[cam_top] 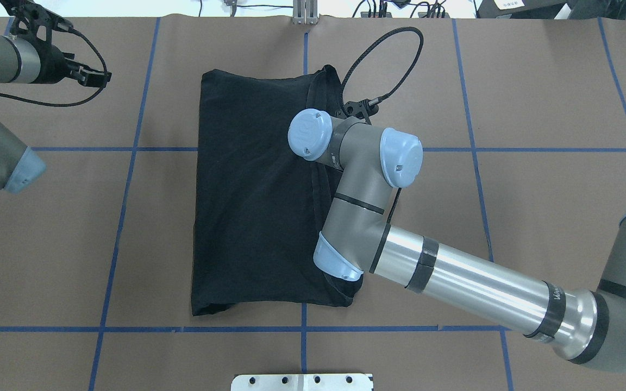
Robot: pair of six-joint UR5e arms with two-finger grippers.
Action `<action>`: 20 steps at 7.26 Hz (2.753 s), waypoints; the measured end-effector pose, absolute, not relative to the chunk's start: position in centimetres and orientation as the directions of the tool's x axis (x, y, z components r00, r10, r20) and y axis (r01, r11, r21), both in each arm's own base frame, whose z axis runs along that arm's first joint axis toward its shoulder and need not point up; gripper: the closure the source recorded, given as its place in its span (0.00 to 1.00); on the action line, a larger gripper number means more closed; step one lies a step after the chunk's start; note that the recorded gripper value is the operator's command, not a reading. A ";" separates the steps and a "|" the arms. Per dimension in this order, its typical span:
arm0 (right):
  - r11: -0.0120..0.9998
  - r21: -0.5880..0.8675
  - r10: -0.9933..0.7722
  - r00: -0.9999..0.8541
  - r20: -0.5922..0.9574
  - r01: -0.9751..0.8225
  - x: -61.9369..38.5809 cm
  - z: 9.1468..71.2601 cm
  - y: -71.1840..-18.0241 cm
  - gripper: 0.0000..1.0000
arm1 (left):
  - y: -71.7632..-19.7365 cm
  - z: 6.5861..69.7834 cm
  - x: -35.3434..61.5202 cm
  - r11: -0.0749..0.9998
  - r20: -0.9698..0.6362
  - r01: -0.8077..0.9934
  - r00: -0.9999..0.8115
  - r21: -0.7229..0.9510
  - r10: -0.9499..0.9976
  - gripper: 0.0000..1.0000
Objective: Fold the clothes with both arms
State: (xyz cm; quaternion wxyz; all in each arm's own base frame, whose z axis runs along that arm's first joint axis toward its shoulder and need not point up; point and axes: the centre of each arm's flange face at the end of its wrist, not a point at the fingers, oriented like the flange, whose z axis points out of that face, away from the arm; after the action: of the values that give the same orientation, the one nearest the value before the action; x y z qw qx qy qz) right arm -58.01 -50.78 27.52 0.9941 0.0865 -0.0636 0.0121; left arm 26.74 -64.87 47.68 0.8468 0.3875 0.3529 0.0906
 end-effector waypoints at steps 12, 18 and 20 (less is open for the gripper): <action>0.933 0.234 -0.357 0.791 0.497 0.274 -62.2 18.1 -29.3 0.01 | -64.8 48.0 26.8 0.686 -0.527 0.117 0.736 0.718 0.425 0.00; 0.864 0.283 -0.498 0.785 0.367 0.416 -63.0 20.2 -29.9 0.57 | -64.9 47.7 26.9 0.684 -0.526 0.118 0.735 0.720 0.427 0.00; 0.850 0.288 -0.521 0.783 0.338 0.441 -62.8 20.3 -30.0 0.93 | -65.0 47.5 26.9 0.684 -0.527 0.119 0.735 0.720 0.427 0.00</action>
State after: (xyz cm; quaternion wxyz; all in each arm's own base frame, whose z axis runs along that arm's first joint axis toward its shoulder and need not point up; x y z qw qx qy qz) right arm -62.85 -30.03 20.30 0.9394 0.0967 -0.2064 -0.2562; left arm 26.92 -64.99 47.51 0.8471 0.3872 0.3524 0.0909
